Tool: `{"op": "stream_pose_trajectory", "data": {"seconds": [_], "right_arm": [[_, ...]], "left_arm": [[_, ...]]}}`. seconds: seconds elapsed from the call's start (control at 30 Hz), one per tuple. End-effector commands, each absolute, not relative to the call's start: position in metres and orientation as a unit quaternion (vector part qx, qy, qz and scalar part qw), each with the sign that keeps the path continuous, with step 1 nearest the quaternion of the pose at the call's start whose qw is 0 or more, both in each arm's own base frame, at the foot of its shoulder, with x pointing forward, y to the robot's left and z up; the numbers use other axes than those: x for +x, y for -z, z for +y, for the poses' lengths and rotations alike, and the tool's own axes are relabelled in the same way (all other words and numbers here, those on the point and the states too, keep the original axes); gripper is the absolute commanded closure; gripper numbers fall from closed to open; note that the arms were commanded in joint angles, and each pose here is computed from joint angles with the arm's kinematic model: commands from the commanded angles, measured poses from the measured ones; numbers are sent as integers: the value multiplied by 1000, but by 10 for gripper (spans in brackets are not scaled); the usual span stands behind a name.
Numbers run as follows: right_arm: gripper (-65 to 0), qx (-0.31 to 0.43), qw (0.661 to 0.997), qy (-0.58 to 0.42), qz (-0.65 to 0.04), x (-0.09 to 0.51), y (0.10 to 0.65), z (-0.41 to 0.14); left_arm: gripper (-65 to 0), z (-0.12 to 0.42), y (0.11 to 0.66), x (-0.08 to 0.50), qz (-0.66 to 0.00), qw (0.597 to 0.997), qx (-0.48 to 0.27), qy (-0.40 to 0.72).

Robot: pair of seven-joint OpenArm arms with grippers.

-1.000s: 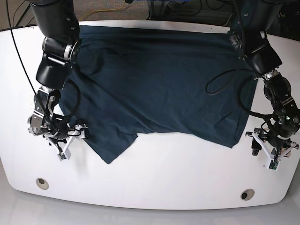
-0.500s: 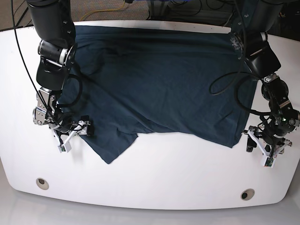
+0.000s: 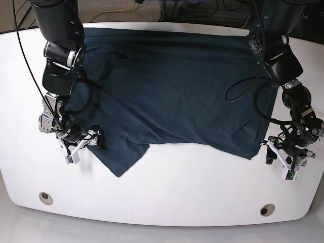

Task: Layout the t-shirt on the table in an organized manner, then fold the t-shirt properly
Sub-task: 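Release the edge and move both grippers to the shirt's hem, then grasp the shirt hem with both grippers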

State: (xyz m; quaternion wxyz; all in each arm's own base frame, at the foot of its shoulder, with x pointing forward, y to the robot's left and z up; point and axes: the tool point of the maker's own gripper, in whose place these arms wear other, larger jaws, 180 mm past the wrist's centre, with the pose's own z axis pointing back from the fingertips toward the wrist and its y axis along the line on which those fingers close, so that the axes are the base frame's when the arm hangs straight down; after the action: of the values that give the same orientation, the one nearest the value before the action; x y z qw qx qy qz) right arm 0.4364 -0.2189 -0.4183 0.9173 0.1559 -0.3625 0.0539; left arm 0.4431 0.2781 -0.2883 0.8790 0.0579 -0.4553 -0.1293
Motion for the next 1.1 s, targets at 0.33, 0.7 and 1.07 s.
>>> {"op": "stream_pose_trajectory", "data": {"seconds": [0.33, 0.7, 1.07], "right_arm": [[0, 155, 905, -57, -391, 449, 404, -220], [-5, 152, 904, -58, -395, 451, 401, -222], [-5, 153, 904, -58, -395, 451, 401, -221]], "left_arm": [[-361, 281, 280, 448, -470, 872, 55, 127], [-364, 268, 323, 455, -431, 896, -4, 110], [-407, 258, 343, 483, -454, 888, -57, 45]]}}
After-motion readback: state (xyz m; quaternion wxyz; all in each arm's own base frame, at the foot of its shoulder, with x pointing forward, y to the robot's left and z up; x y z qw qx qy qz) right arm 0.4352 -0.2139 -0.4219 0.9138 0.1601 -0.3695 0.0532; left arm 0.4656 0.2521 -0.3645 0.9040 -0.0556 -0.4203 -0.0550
